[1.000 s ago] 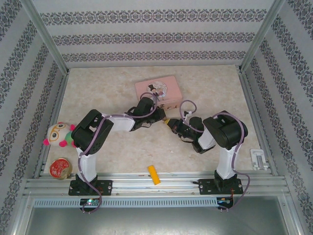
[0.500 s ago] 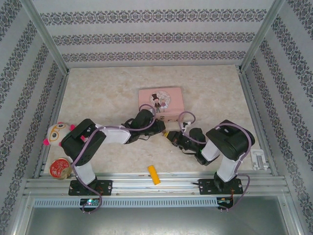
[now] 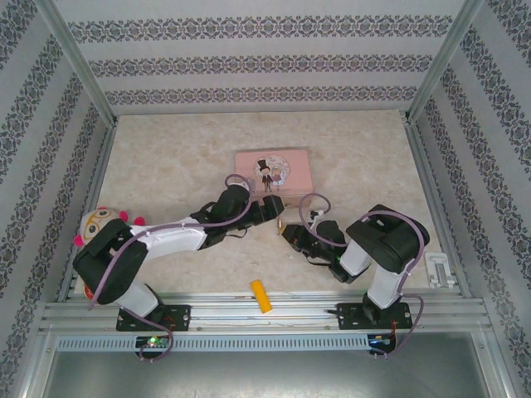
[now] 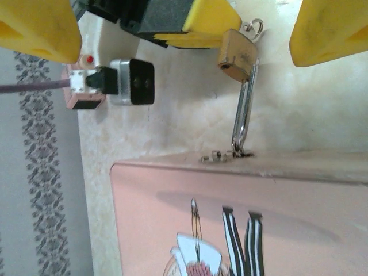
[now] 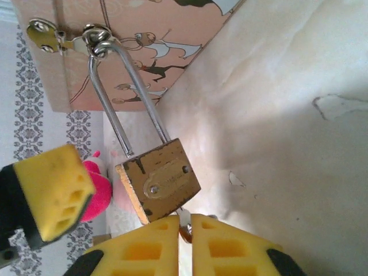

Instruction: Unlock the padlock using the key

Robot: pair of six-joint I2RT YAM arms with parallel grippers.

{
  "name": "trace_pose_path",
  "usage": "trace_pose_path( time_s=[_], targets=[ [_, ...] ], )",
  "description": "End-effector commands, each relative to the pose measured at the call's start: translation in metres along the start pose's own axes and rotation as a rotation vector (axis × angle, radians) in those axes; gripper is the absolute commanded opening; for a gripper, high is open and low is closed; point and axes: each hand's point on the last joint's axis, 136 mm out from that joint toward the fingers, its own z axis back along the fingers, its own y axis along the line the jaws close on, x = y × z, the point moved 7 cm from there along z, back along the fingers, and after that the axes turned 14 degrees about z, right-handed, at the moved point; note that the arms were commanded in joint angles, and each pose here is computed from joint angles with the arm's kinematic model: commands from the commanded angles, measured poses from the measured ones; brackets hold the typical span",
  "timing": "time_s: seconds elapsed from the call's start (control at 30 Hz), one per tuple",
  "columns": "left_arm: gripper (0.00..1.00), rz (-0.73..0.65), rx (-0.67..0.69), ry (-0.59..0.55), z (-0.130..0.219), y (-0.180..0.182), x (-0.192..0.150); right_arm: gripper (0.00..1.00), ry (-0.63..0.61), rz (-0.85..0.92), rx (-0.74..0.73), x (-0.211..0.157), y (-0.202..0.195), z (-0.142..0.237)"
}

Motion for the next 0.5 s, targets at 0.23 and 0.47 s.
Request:
trace_pose_path(
  time_s=[0.23,0.47],
  targets=[
    [0.99,-0.067,0.091,-0.171,0.045,0.006,0.038,0.33,-0.015,0.128,-0.086,0.003,0.022,0.012],
    [0.99,-0.085,0.079,-0.231,0.060,0.007,0.055,0.42,0.029,0.457,-0.461,0.025,0.066,0.051]
  ],
)
